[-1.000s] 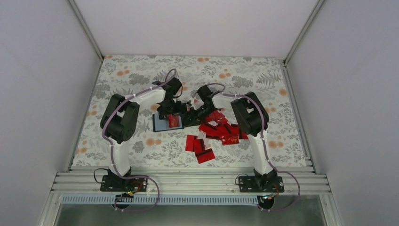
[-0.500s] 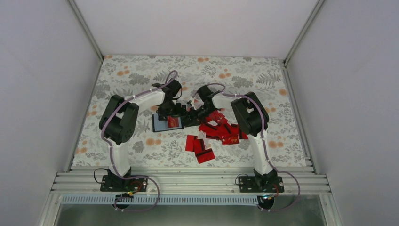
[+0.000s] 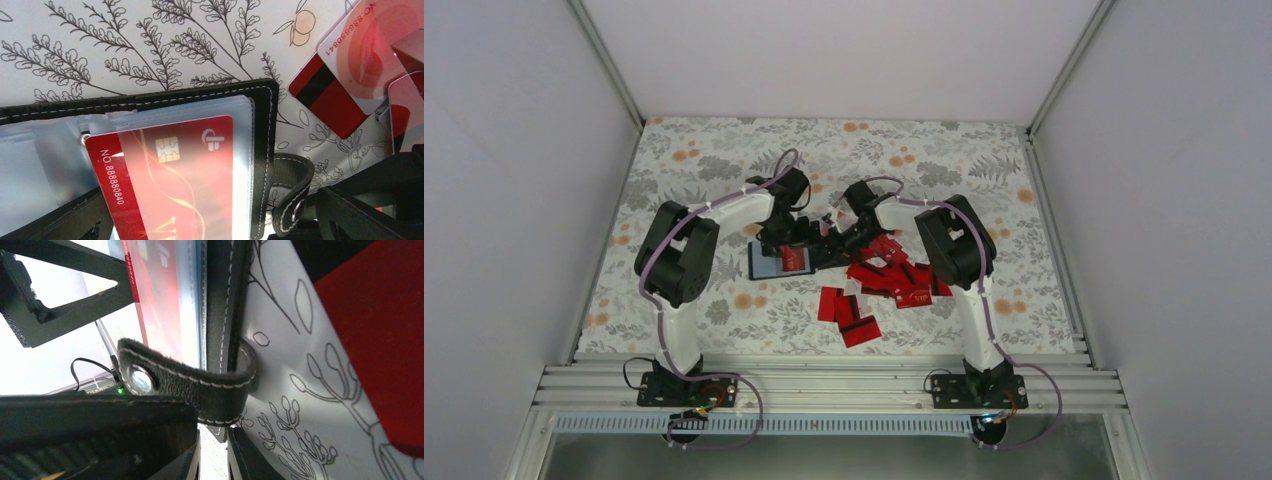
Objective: Put the credit cards into the card holder
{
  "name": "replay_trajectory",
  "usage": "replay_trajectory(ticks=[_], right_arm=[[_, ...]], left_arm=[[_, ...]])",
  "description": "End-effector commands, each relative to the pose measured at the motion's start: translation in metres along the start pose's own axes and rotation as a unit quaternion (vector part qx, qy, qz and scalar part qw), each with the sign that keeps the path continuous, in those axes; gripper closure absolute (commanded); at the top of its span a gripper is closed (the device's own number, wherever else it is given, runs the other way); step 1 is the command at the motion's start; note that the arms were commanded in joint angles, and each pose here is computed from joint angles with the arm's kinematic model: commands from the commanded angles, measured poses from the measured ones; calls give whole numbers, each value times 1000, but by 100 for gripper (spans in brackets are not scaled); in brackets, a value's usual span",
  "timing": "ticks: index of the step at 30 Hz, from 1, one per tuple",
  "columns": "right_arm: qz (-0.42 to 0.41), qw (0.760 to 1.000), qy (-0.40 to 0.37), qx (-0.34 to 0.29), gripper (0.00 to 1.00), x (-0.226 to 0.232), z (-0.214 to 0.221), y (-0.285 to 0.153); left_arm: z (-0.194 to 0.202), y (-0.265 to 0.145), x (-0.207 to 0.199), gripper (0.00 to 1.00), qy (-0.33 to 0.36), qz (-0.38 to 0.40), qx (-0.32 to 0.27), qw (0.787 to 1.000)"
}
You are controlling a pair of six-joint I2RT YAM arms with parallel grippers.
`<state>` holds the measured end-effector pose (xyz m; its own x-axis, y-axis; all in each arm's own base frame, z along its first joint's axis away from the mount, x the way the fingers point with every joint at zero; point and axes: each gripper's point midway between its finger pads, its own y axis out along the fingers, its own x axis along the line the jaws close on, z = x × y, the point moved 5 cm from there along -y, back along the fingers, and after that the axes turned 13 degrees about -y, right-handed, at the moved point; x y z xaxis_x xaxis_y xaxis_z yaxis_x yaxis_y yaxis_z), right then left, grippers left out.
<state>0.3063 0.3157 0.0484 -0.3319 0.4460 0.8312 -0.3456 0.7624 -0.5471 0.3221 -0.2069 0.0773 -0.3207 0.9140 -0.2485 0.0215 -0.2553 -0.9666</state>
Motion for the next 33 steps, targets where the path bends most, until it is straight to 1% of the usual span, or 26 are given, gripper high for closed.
replay_trajectory(ticks=[1, 5, 10, 19, 23, 26, 29, 33], right_arm=[[11, 998, -47, -36, 85, 10, -21, -4], [13, 998, -49, -36, 85, 10, -21, -4], [19, 998, -52, -34, 85, 9, -21, -5], [30, 998, -53, -25, 85, 3, -17, -4], [37, 998, -53, -23, 85, 2, -16, -5], [46, 997, -55, -23, 85, 1, -15, -6], [50, 997, -58, -22, 85, 1, -14, -7], [61, 995, -71, -25, 84, 4, -16, -11]], left_arm=[[24, -2, -44, 1, 28, 106, 71, 991], [24, -10, -49, 1, 32, 118, 72, 990], [25, -23, -42, 0, 32, 122, 52, 991], [20, -65, -11, 0, 34, 119, -33, 992], [19, -73, 18, 1, 46, 106, -54, 992], [20, -72, 44, 4, 57, 115, -59, 990], [23, -66, 70, 6, 51, 125, -58, 989], [21, -64, 90, 7, 32, 140, -71, 987]])
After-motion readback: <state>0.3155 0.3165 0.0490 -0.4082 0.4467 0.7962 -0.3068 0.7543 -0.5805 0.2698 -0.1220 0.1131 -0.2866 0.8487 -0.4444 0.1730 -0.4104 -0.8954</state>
